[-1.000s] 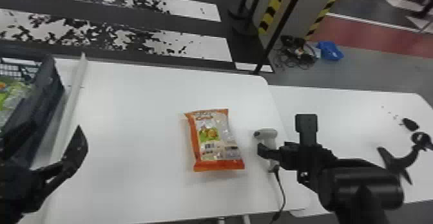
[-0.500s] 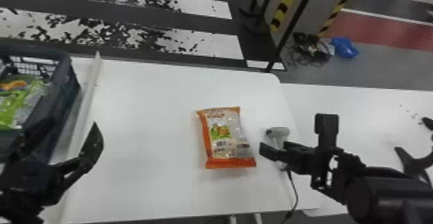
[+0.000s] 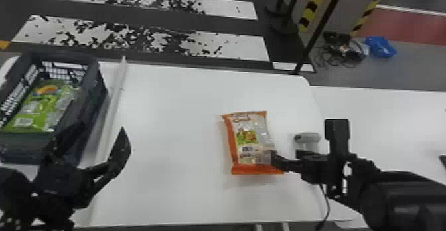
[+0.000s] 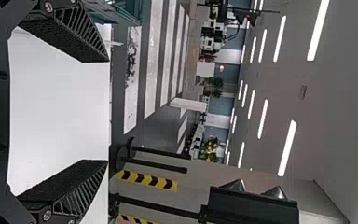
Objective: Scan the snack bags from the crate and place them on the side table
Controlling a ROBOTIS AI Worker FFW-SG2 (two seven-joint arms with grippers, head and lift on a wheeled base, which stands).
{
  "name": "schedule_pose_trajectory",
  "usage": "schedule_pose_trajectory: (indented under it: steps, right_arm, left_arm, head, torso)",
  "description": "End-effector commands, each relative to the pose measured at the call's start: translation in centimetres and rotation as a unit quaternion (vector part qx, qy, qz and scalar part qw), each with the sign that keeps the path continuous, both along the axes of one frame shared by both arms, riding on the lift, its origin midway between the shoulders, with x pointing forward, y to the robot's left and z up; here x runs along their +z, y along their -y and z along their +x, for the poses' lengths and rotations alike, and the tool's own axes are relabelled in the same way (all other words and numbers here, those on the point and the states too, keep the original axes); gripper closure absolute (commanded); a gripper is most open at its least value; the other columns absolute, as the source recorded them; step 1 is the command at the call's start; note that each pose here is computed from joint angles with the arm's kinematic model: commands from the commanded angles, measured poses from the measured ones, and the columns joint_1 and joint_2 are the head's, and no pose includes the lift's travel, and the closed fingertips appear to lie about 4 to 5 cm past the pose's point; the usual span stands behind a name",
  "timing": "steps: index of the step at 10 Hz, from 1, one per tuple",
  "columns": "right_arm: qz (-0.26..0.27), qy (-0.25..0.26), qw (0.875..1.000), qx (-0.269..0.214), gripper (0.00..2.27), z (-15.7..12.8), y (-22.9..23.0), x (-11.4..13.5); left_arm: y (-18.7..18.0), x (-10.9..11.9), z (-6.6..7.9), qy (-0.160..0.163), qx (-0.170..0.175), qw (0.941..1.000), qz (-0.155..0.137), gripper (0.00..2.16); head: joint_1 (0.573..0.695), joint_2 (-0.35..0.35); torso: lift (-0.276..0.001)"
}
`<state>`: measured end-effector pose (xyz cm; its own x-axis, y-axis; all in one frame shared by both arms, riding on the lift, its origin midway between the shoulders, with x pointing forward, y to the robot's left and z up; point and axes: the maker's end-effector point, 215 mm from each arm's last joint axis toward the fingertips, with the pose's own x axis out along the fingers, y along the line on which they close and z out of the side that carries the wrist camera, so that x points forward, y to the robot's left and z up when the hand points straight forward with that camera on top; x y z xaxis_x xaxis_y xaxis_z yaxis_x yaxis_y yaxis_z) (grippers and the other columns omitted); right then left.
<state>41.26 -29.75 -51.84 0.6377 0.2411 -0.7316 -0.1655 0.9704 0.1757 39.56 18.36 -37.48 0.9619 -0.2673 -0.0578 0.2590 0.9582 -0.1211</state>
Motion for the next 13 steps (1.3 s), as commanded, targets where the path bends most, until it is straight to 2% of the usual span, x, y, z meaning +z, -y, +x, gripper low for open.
schedule_pose_trajectory:
  steps: [1,5,6,7,8,9,10,13]
  right_arm:
    - [0.013,-0.013,1.0,0.007,0.15,0.4,-0.9,-1.3]
    - [0.079,-0.039,0.996,0.025,0.15,1.5,-2.2,-2.8]
    - [0.098,-0.052,0.993,0.027,0.23,1.5,-2.4,-3.6]
    - [0.104,-0.065,0.992,0.031,0.5,1.5,-2.5,-4.6]
    - [0.12,-0.075,0.989,0.036,1.11,1.3,-2.6,-5.2]
    - [0.116,-0.079,0.989,0.036,2.11,1.3,-2.4,-5.6]
    - [0.118,-0.077,0.989,0.037,2.26,1.2,-2.4,-5.4]
    - [0.148,-0.033,0.988,0.023,2.26,1.6,-1.5,-0.7]
  left_arm:
    - [0.0,0.0,-0.2,0.001,0.001,1.0,-0.001,0.1]
    - [-0.2,-0.1,-0.5,0.0,0.001,1.0,0.0,0.1]
    - [-0.2,-0.1,-0.5,0.001,0.001,1.0,0.001,0.1]
    - [-0.3,-0.1,-0.5,0.001,0.001,1.0,0.001,0.1]
    - [-0.4,-0.1,-0.5,0.002,0.002,1.0,0.001,0.1]
    - [-0.4,-0.1,-0.5,0.002,0.002,1.0,0.001,0.1]
    - [-0.4,-0.1,-0.5,0.002,0.002,1.0,0.001,0.1]
    - [-0.5,-0.2,-0.5,0.001,0.004,1.0,0.001,0.1]
  head:
    - [0.695,-0.16]
    - [0.695,-0.123]
    - [0.695,-0.122]
    - [0.695,-0.119]
    - [0.695,-0.117]
    - [0.695,-0.114]
    - [0.695,-0.115]
    - [0.695,-0.121]
  torso:
    - [-0.05]
    - [-0.05]
    - [-0.05]
    - [-0.05]
    - [-0.05]
    - [-0.05]
    - [-0.05]
    - [-0.05]
